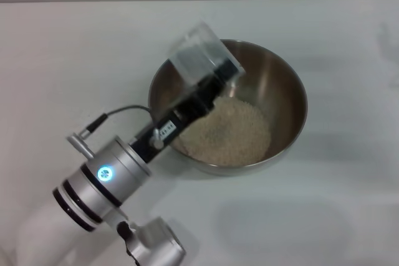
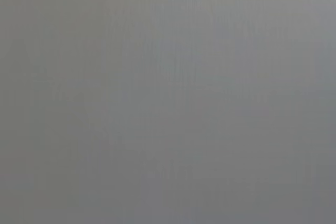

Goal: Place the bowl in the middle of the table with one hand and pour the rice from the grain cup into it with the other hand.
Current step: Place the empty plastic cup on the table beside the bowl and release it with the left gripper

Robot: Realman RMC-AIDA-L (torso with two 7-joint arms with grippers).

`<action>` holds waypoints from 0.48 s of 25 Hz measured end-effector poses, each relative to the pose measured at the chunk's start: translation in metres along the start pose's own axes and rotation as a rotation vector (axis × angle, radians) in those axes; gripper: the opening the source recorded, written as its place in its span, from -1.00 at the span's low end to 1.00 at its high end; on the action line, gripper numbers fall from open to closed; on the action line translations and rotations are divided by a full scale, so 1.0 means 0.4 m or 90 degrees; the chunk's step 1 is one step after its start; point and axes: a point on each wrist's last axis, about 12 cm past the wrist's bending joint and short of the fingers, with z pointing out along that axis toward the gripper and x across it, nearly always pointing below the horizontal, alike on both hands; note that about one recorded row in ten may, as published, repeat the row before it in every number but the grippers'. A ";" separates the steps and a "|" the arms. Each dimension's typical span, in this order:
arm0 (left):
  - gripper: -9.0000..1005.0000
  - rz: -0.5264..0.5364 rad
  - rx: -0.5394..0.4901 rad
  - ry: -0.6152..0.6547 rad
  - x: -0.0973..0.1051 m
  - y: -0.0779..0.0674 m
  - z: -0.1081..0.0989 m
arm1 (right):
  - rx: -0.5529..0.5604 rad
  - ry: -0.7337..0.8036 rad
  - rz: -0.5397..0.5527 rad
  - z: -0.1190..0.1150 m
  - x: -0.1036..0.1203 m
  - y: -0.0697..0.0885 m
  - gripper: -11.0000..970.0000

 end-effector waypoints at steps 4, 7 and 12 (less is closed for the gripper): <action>-0.93 -0.022 0.002 0.027 0.016 0.000 0.011 | 0.000 -0.001 0.000 0.001 0.000 0.000 0.09; -0.93 -0.111 -0.006 0.070 0.034 0.006 0.017 | -0.001 -0.001 0.000 0.002 -0.001 0.000 0.09; -0.93 -0.397 -0.028 0.190 0.087 -0.001 0.012 | -0.003 0.000 0.001 0.008 0.000 0.002 0.09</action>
